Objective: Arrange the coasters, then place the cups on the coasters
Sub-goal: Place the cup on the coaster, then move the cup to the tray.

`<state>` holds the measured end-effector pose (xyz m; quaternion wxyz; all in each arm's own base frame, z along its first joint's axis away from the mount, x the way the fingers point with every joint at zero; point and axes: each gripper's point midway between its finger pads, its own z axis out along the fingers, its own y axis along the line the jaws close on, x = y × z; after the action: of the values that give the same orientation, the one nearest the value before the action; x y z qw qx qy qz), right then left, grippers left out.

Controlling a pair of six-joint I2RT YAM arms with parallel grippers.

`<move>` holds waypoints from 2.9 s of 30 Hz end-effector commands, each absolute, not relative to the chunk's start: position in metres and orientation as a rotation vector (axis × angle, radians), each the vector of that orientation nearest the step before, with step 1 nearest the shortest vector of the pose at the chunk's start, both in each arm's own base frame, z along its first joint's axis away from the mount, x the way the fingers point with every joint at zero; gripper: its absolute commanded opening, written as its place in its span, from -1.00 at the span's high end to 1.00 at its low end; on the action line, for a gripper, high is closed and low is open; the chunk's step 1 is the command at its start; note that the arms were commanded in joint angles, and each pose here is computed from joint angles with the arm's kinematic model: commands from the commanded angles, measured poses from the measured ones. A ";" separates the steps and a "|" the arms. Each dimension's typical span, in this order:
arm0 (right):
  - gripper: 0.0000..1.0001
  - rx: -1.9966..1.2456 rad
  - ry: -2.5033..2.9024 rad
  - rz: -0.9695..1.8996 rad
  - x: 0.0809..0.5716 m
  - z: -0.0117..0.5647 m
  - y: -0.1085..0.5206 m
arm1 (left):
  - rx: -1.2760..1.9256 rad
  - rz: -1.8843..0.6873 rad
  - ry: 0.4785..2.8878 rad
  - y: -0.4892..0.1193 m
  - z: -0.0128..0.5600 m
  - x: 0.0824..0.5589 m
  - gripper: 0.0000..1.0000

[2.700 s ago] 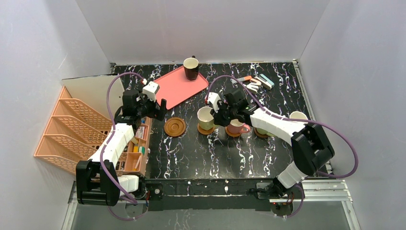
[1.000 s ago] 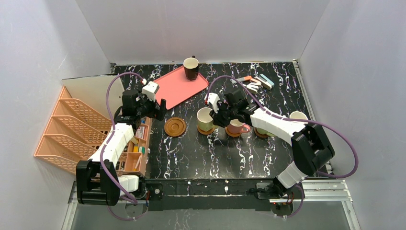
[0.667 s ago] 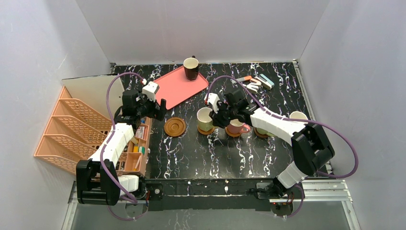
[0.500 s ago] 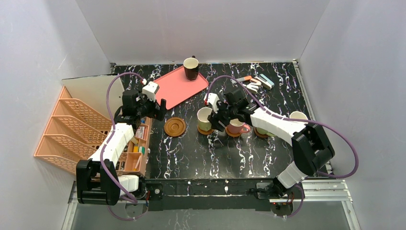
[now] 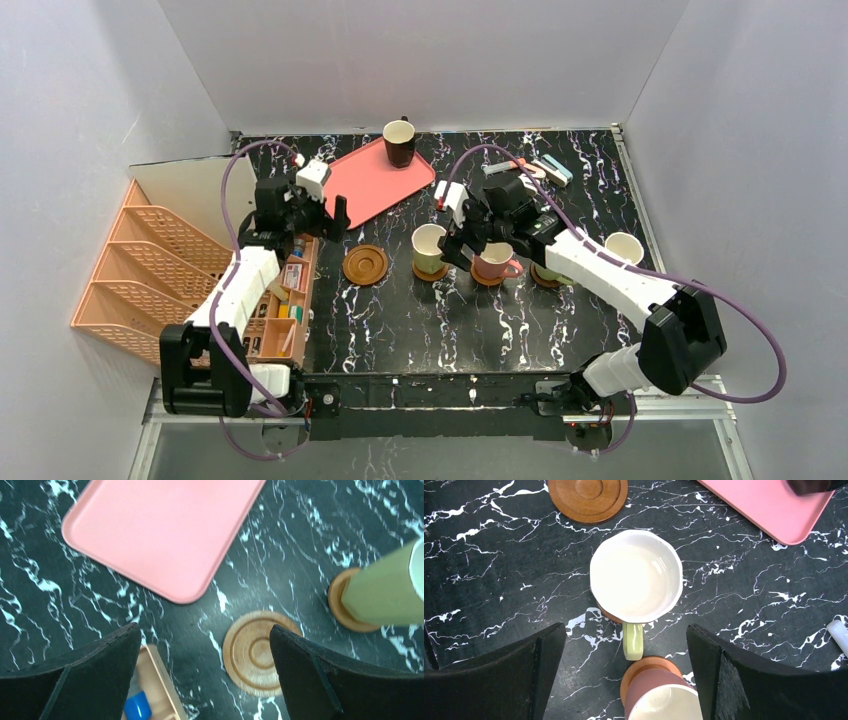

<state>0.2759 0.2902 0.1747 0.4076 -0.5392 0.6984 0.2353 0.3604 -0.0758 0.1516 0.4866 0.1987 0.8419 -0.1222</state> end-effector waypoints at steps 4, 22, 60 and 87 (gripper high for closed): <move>-0.97 -1.301 1.676 0.560 0.290 0.207 0.285 | 0.346 -0.353 1.986 -0.085 0.210 0.442 -0.96; -0.97 -1.194 1.758 0.505 0.322 0.197 0.246 | 0.306 -0.330 2.057 -0.172 0.196 0.608 -0.96; -0.97 -1.247 1.840 0.495 0.327 0.159 0.245 | 0.295 -0.057 2.055 -0.179 0.145 0.660 0.67; -0.97 -1.253 1.820 0.539 0.320 0.166 0.249 | 0.447 -0.240 2.186 -0.130 0.182 0.580 0.32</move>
<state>0.3212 0.2464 0.1549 0.4055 -0.4985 0.7377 0.2071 0.5857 -0.1422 0.1339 0.4045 0.1762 0.8936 -0.0826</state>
